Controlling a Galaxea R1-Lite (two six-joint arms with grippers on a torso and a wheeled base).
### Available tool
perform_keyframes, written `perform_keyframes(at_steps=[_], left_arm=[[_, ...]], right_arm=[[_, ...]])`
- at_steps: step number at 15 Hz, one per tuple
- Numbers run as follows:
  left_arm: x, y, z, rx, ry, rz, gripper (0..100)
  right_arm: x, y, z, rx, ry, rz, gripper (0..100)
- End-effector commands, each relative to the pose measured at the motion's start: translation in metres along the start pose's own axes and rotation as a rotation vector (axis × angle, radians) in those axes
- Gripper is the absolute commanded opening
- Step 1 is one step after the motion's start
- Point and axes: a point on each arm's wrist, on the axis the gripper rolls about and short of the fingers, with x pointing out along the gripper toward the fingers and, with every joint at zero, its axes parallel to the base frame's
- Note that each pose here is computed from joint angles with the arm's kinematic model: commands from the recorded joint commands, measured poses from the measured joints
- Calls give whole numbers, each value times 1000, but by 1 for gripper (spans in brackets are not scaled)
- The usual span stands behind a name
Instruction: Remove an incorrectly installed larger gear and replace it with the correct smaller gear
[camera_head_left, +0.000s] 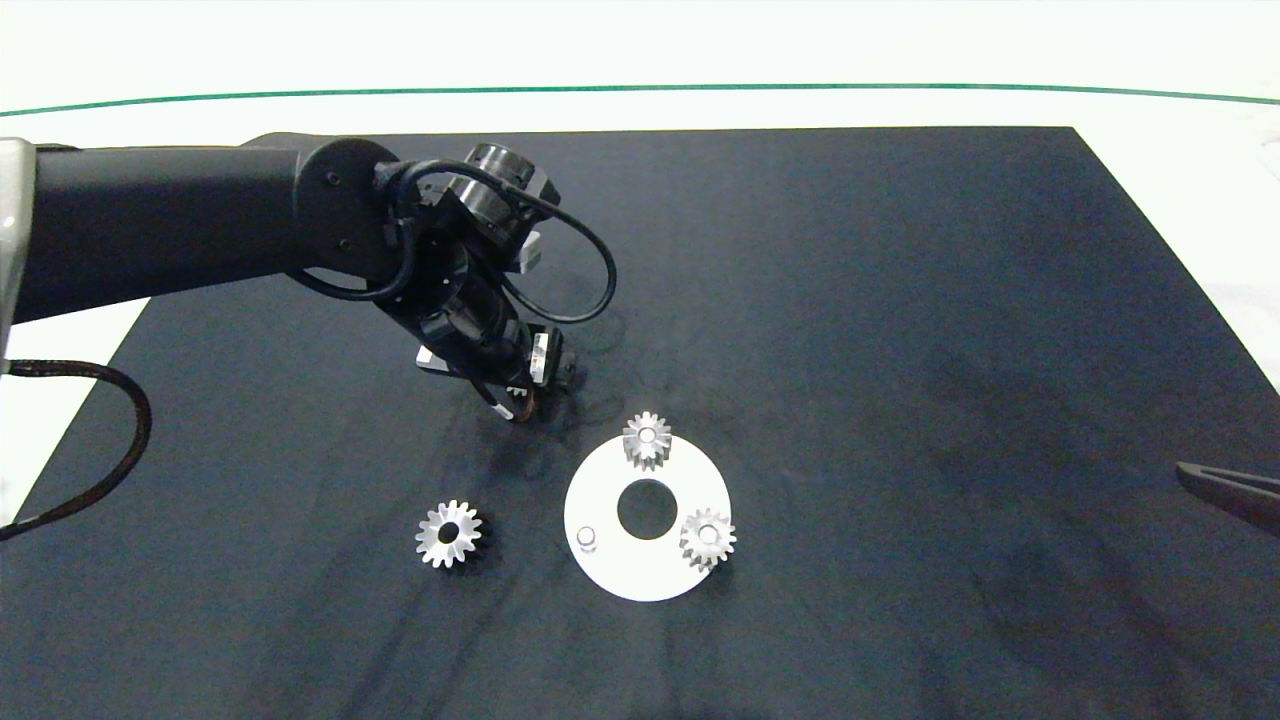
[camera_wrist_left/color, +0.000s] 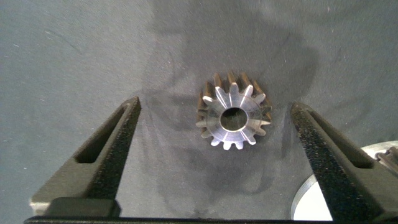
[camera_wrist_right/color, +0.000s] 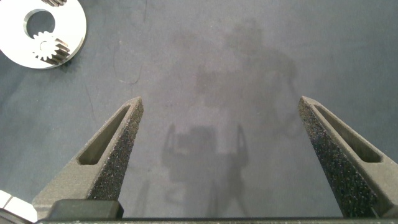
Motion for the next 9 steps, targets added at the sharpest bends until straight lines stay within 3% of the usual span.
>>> perform_keyframes(at_steps=[1,9], left_arm=[[0,0,-1,1,3,3,89],[6,-1,-2,4,16,7,74]], right_arm=[[0,0,0,-2,2,2,100],[1,0,0,-2,-1,1,100]])
